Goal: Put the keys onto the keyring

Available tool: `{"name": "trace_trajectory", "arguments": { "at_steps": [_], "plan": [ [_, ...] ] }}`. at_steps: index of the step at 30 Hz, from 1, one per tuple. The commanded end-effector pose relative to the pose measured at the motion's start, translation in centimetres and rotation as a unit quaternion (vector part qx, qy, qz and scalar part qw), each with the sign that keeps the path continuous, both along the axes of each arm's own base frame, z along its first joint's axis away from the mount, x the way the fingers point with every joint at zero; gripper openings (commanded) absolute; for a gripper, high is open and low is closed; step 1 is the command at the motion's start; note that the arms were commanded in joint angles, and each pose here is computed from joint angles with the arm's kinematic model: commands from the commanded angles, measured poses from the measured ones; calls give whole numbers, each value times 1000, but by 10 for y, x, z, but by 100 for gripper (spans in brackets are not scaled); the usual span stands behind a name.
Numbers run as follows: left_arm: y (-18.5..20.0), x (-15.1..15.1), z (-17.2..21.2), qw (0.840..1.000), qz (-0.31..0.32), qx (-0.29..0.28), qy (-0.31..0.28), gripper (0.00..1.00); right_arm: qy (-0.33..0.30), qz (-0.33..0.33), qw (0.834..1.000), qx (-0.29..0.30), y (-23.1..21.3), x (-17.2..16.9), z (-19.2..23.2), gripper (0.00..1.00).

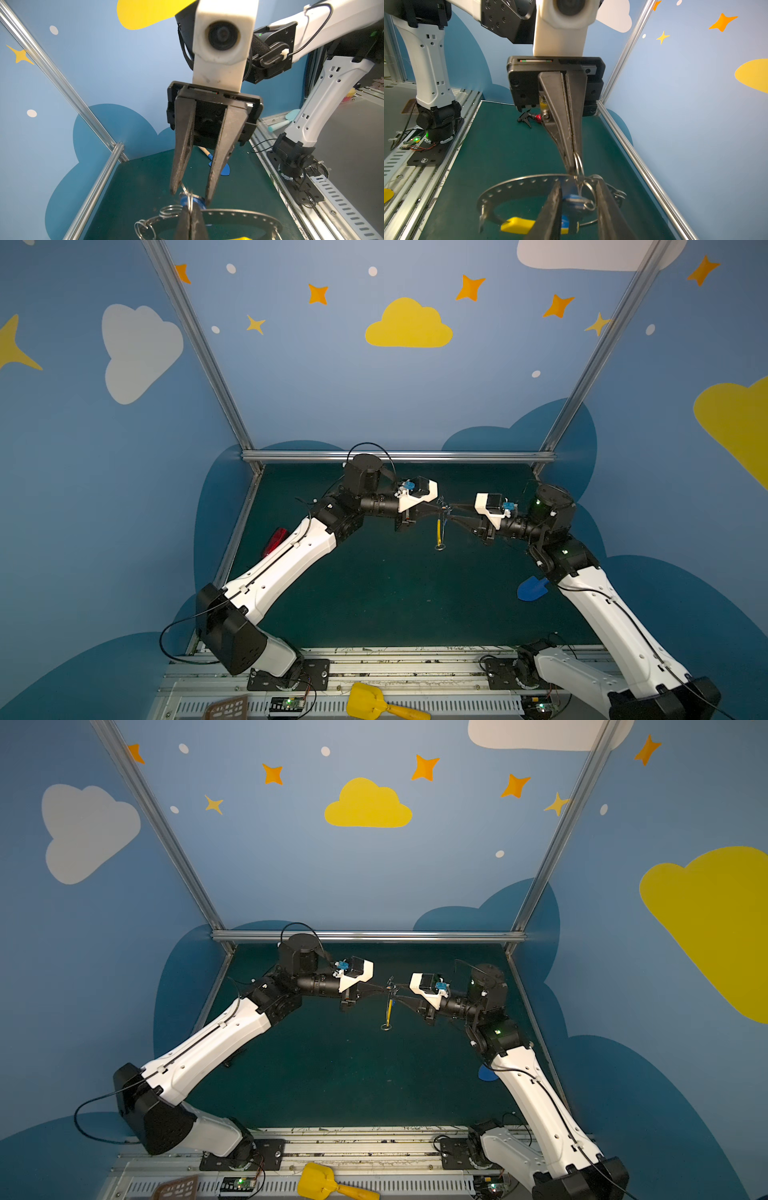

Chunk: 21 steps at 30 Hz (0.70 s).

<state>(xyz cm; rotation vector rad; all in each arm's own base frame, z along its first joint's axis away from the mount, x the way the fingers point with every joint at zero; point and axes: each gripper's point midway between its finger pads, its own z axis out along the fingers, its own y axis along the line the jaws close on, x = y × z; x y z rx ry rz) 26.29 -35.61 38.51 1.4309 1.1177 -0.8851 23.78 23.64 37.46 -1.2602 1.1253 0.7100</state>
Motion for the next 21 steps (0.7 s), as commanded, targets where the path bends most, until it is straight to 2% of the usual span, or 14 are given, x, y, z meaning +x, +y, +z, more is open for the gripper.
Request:
{"name": "trace_trajectory", "arguments": {
  "at_steps": [1,5,10,17,21],
  "plan": [
    [3,-8,15,1000,-12,-19,-13,3,-6,11,1000,7,2,0,7,23],
    [2,-8,13,1000,-11,-17,-13,3,-3,18,1000,7,4,1,8,15],
    [1,-5,13,1000,-7,-15,-16,4,-3,22,1000,6,4,-1,8,0],
    [-5,-2,1,1000,-2,16,-17,3,-3,31,1000,4,5,-5,10,0],
    [-4,5,-8,998,20,53,-33,14,25,17,999,-11,3,-2,7,0]
  ]
}}
